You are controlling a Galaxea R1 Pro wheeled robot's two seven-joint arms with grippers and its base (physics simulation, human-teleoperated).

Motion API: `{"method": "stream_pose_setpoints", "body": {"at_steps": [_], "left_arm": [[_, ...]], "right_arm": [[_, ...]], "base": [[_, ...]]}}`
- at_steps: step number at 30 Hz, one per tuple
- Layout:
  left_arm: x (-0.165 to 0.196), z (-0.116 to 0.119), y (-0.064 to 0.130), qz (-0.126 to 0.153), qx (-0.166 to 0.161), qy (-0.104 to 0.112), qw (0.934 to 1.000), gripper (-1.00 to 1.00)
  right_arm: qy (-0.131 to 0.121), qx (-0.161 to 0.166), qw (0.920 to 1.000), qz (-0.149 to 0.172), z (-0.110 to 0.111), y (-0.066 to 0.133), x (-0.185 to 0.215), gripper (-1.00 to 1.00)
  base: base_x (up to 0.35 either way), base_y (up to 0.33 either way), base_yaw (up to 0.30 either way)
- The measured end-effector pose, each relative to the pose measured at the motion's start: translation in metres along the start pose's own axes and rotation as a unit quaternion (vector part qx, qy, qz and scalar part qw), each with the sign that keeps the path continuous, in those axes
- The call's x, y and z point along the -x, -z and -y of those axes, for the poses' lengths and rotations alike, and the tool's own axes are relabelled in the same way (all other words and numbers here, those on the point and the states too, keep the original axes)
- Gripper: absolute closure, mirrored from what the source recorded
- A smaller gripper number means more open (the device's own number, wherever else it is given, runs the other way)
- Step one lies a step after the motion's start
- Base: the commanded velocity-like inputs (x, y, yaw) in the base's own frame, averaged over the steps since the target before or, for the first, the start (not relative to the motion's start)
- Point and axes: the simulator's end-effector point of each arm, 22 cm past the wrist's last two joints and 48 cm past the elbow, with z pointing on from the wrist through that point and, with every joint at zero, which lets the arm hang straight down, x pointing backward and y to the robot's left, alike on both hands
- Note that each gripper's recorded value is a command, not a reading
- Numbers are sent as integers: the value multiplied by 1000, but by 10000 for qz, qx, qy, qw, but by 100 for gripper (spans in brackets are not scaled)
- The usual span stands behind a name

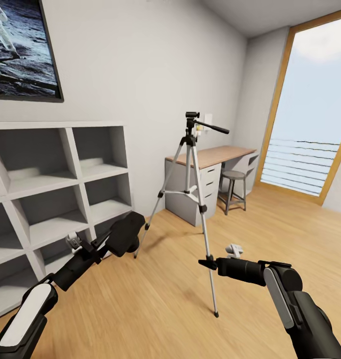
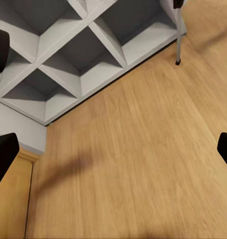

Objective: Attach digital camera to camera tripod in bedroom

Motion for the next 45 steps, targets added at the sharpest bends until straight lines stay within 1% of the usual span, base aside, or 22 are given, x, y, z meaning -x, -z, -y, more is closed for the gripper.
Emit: {"method": "stream_pose_setpoints", "body": {"at_steps": [10,20,45], "left_arm": [[7,18,-8,-5,-8,5,10000,100],[14,39,-16,-4,-82,17,10000,100],[31,82,-34,0,-94,35,9999,100]], "right_arm": [[-3,2,10000,4,-11,6,17,-100],[-3,2,10000,3,-21,13,34,-100],[-7,-8,10000,0,-45,30,73,-100]], "base": [[0,0,0],[0,0,0],[0,0,0]]}}
